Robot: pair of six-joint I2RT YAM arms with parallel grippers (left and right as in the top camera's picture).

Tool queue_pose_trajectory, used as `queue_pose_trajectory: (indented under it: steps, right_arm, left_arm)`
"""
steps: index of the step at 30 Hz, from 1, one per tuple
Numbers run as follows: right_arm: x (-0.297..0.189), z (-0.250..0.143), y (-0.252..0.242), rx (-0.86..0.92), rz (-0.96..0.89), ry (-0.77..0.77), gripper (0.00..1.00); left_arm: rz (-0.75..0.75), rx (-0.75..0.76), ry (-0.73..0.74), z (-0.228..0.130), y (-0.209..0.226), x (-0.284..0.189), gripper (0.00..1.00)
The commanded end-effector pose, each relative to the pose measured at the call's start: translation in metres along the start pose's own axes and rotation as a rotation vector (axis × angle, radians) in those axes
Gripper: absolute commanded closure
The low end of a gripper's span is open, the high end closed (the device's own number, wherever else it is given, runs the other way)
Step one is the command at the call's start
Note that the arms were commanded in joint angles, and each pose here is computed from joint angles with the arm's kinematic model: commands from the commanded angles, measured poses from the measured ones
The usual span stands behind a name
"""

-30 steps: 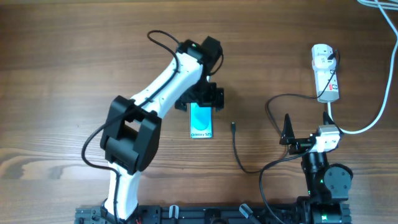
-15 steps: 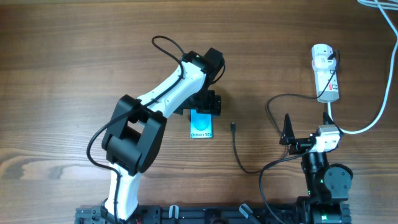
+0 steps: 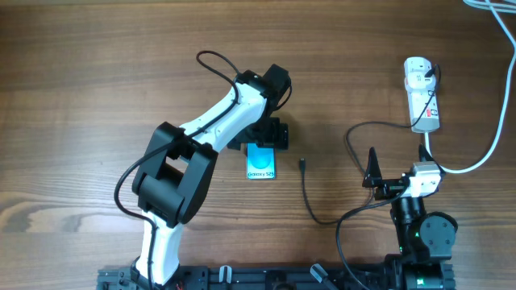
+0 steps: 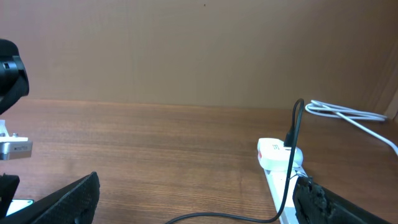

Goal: Plug charger to phone and switch on socket
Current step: 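Lower the left gripper and grasp the Galaxy S25 phone, then lift the phone with the left gripper and tilt it upright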

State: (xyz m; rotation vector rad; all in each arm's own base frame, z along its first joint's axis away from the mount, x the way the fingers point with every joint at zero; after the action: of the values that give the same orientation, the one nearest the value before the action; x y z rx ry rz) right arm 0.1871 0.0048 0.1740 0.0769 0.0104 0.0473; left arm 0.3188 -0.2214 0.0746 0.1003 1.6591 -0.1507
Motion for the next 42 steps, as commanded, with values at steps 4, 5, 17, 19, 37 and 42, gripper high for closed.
queue_pose_trajectory:
  steps: [4, 5, 17, 19, 37, 42]
  right_arm:
    - [0.0, 0.001, 0.0, -0.01, 0.001, -0.007, 0.0]
    - [0.0, 0.001, 0.0, -0.01, 0.001, -0.007, 0.0]
    - [0.0, 0.001, 0.0, -0.01, 0.001, -0.007, 0.0]
    - [0.0, 0.001, 0.0, -0.01, 0.001, -0.007, 0.0]
    - [0.0, 0.001, 0.0, -0.01, 0.001, -0.007, 0.0]
    - [0.0, 0.001, 0.0, -0.01, 0.001, -0.007, 0.0]
  left_arm:
    - [0.02, -0.012, 0.028, -0.011, 0.003, 0.025, 0.0]
    - [0.014, -0.011, 0.032, -0.012, 0.003, 0.028, 0.0]
    - [0.002, -0.012, 0.032, -0.017, 0.004, 0.042, 0.15]
    - [0.002, -0.027, 0.031, -0.017, 0.004, 0.042, 0.21]
    - [-0.183, -0.064, -0.013, 0.003, -0.012, -0.037, 0.34]
    - [-0.436, -0.073, -0.02, 0.003, -0.02, -0.085, 0.31]
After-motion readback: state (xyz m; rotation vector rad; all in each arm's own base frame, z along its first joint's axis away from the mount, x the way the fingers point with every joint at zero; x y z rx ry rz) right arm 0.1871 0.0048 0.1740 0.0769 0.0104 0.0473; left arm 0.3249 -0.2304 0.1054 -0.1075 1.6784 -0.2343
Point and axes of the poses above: each gripper's point midway between its finger pads, its own x axis out along the fingers, its own y axis along the line the jaws close on, z = x × y, the point moved 6 cm from there along -x, back along the fingers, and after that the axes turned 6 degrees about x, right-handed, at the moved point
